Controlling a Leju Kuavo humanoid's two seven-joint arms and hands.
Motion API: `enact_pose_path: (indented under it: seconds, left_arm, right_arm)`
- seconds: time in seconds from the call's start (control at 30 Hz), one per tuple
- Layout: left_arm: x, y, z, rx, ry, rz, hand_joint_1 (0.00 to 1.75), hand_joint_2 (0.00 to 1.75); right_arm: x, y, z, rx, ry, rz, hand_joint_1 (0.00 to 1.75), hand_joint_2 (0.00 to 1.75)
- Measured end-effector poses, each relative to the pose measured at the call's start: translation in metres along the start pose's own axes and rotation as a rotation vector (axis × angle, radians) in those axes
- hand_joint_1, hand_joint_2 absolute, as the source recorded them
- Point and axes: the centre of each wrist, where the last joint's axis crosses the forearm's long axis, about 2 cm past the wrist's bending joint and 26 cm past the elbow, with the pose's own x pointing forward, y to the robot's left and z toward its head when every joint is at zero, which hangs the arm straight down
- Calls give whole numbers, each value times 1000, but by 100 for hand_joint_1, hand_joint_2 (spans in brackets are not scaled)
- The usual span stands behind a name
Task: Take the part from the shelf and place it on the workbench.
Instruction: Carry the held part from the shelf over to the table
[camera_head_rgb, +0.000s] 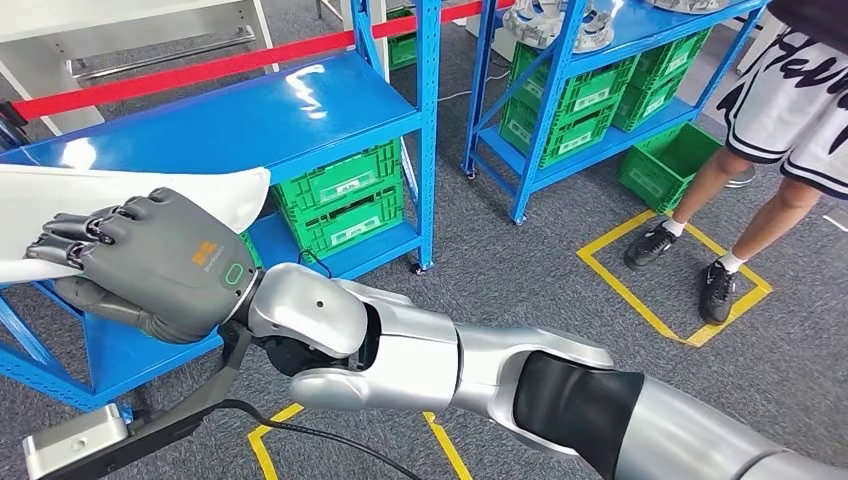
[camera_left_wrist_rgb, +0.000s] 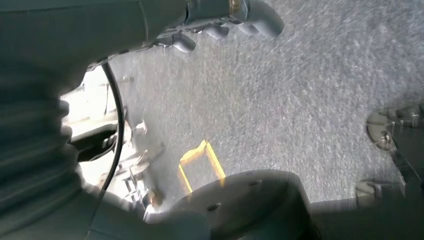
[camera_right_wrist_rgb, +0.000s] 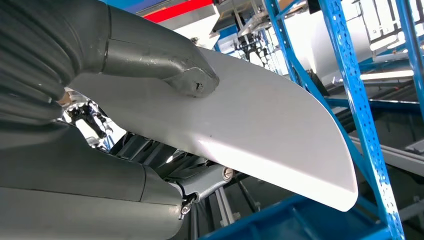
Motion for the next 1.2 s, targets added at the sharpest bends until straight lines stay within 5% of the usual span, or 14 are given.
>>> enact_pose_path:
  seconds: [1.2]
  left_arm:
    - [-2, 4, -1, 9, -10, -3, 0, 175]
  right_arm:
    - [-4, 4, 6, 29, 9, -10, 175, 175]
